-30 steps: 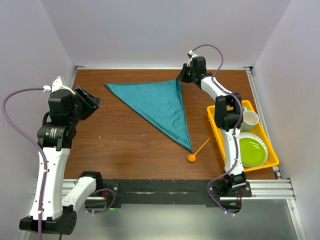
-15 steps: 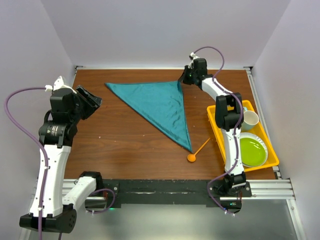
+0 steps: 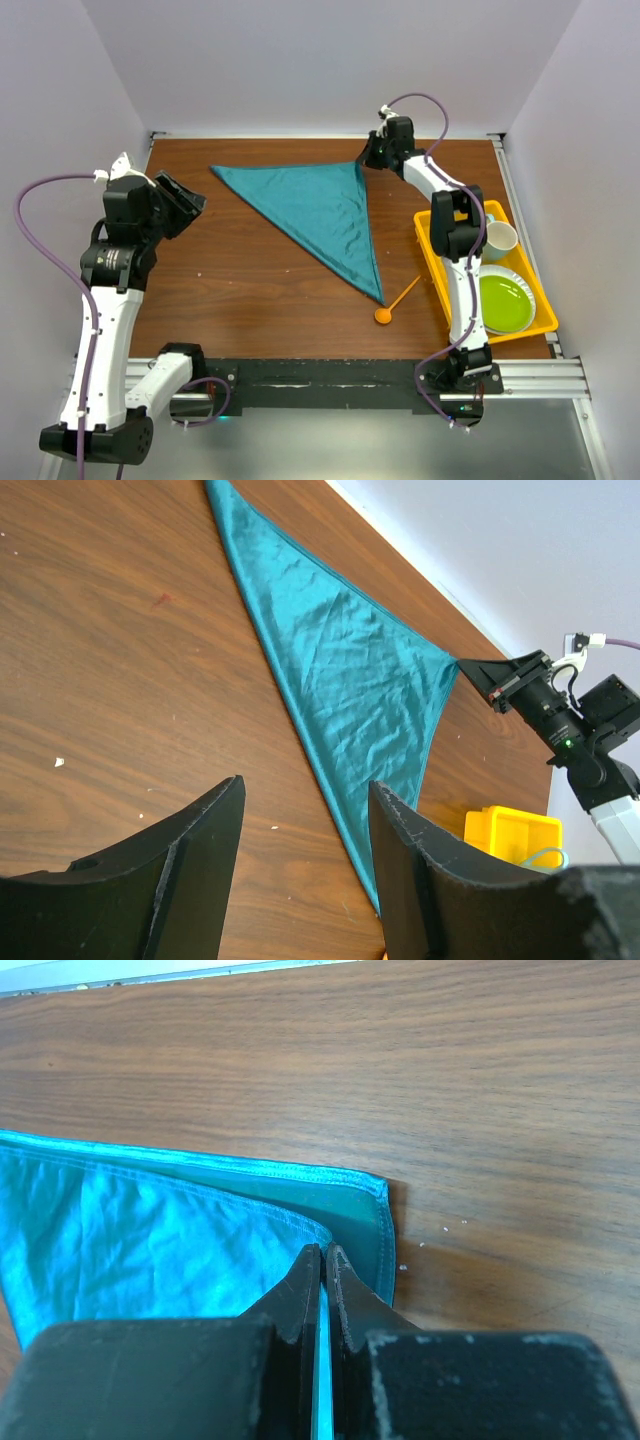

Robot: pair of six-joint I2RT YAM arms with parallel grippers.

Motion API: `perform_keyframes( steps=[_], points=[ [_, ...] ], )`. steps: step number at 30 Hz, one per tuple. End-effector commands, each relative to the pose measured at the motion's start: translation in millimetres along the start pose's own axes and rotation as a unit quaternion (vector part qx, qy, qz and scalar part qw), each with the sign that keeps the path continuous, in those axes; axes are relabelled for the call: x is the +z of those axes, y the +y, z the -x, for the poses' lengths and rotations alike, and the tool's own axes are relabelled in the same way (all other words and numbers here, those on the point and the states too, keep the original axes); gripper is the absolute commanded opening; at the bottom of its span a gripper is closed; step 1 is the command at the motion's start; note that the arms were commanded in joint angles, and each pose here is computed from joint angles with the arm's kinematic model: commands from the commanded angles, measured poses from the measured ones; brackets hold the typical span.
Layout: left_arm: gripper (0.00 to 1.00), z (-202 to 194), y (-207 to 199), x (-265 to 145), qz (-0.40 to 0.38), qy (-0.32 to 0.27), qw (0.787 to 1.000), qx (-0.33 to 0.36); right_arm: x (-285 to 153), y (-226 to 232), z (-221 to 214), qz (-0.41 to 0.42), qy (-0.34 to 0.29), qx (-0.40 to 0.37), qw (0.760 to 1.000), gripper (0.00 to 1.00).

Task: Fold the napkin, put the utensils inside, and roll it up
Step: Fold the napkin

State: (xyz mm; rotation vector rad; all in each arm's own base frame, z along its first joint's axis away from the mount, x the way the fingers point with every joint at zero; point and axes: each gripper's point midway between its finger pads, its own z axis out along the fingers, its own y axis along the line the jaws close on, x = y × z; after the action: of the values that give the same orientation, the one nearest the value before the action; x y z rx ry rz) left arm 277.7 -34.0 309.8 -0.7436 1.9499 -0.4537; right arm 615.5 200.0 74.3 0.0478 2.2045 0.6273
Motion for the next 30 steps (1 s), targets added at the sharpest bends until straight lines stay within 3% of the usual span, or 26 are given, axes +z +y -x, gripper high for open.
perform_keyframes(
  steps=[1,24,26,30],
  points=[
    [0.57,2.2,-7.8,3.2,-0.017,-0.006,1.000,-0.009,5.1,5.7,20.3,0.016,-0.026,-0.007,1.000,0.00],
    [0.57,-8.8,-2.4,5.4,-0.016,0.006,0.999,-0.027,17.8,3.1,19.7,0.019,-0.022,-0.008,1.000,0.01],
    [0.57,-11.8,-5.1,5.3,-0.024,0.014,0.999,-0.027,18.6,4.3,21.6,0.018,-0.024,-0.008,1.000,0.05],
    [0.57,-12.4,-11.6,11.9,-0.042,0.017,0.999,-0.023,17.1,6.6,38.3,0.011,-0.035,-0.009,0.999,0.24]
  ],
)
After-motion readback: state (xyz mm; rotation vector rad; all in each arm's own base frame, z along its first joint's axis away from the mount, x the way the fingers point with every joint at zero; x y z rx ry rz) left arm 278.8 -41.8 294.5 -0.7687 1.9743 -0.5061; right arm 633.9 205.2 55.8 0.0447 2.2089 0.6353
